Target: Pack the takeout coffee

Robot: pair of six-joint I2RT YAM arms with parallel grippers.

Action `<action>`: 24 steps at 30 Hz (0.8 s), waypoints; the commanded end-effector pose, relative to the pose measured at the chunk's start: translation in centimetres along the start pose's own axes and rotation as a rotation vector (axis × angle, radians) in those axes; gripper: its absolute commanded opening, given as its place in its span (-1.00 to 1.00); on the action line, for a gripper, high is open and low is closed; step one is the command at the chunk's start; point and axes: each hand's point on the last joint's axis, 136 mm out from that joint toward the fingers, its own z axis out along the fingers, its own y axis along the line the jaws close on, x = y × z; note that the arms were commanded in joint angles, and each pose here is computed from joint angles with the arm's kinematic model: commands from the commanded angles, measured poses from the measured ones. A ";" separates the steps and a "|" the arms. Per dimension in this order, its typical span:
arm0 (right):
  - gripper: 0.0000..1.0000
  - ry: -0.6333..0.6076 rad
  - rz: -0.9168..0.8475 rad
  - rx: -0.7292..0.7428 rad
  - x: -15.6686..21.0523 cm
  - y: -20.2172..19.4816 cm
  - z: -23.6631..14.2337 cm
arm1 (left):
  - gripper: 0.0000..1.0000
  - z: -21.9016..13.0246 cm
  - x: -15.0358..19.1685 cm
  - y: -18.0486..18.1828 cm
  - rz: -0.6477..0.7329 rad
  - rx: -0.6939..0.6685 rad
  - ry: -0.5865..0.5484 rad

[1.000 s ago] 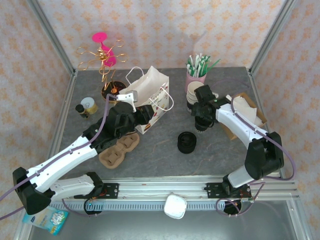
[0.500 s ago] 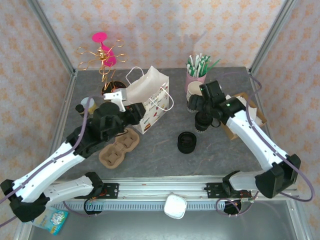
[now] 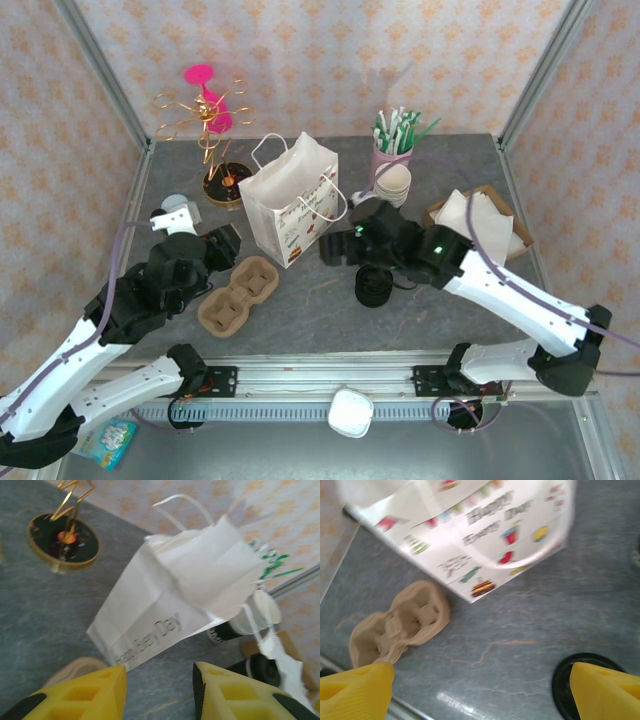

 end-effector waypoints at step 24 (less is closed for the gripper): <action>0.42 0.251 -0.405 -0.023 8.9 14.8 18.9 | -0.09 -6.1 -1.9 9.7 -0.205 -0.229 -0.164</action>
